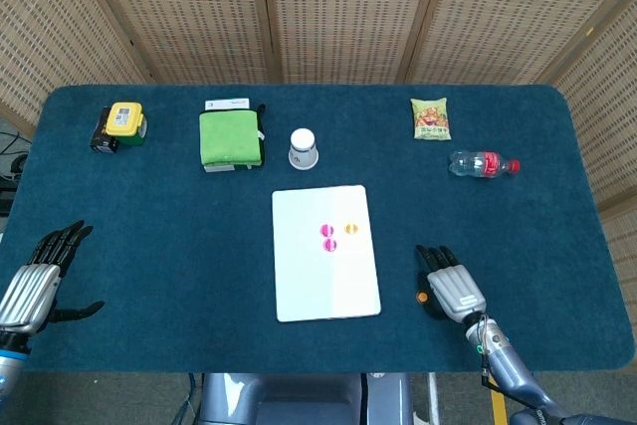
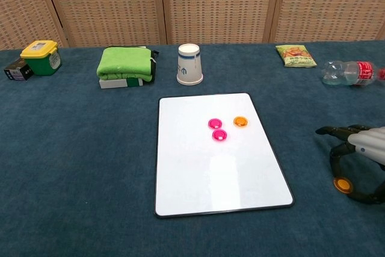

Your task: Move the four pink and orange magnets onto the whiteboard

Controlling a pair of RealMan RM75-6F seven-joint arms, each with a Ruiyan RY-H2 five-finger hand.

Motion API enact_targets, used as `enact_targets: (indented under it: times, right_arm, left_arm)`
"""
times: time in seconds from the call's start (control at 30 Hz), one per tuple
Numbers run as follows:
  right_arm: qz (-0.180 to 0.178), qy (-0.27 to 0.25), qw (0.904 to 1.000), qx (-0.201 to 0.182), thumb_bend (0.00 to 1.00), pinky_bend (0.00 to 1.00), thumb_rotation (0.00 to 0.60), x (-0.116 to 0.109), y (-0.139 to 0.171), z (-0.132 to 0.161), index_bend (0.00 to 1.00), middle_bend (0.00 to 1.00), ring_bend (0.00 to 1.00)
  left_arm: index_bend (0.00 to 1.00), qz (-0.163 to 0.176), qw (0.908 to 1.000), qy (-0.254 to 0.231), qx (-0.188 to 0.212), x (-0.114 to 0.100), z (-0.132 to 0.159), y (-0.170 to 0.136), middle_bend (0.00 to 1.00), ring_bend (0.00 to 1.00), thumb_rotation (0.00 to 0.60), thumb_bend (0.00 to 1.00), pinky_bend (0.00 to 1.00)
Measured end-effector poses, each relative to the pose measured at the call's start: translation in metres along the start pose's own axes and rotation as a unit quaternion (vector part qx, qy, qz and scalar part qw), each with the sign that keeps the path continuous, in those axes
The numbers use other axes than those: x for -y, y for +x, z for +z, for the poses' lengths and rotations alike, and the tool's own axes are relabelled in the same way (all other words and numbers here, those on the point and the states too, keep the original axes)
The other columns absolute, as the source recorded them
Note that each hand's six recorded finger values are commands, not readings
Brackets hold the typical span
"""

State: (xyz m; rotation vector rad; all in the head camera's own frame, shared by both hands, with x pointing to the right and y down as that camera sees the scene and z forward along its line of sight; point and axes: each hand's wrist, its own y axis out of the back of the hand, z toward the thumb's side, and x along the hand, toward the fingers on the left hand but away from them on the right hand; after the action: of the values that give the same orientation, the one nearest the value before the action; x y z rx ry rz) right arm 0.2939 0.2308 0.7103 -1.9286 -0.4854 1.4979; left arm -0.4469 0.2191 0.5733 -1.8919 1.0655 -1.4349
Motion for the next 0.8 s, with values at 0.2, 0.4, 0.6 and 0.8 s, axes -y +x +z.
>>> enact_targets:
  times: [0.2, 0.4, 0.6, 0.8]
  right_arm:
    - [-0.001, -0.002, 1.0000, -0.002, 0.35, 0.00, 0.600, 0.000, 0.000, 0.000, 0.52, 0.00, 0.00]
    - [-0.007, -0.006, 0.9999, -0.005, 0.35, 0.00, 0.600, -0.007, -0.002, 0.002, 0.52, 0.00, 0.00]
    - [-0.023, -0.019, 0.9994, -0.018, 0.35, 0.00, 0.600, -0.033, -0.014, 0.015, 0.53, 0.00, 0.00]
    - [-0.026, -0.045, 0.9984, -0.025, 0.36, 0.00, 0.600, -0.064, -0.039, 0.035, 0.53, 0.00, 0.00]
  left_arm:
    - [0.00, 0.000, 1.0000, 0.000, 0.000, 0.000, 0.000, 0.000, 0.00, 0.00, 0.600, 0.02, 0.00]
    - [0.00, -0.001, 1.0000, 0.000, 0.000, 0.000, 0.000, 0.000, 0.00, 0.00, 0.600, 0.02, 0.00]
    - [0.00, -0.002, 1.0000, 0.000, 0.000, 0.000, 0.000, 0.000, 0.00, 0.00, 0.600, 0.02, 0.00]
    - [0.00, -0.003, 1.0000, 0.000, -0.001, 0.000, 0.000, 0.000, 0.00, 0.00, 0.600, 0.02, 0.00]
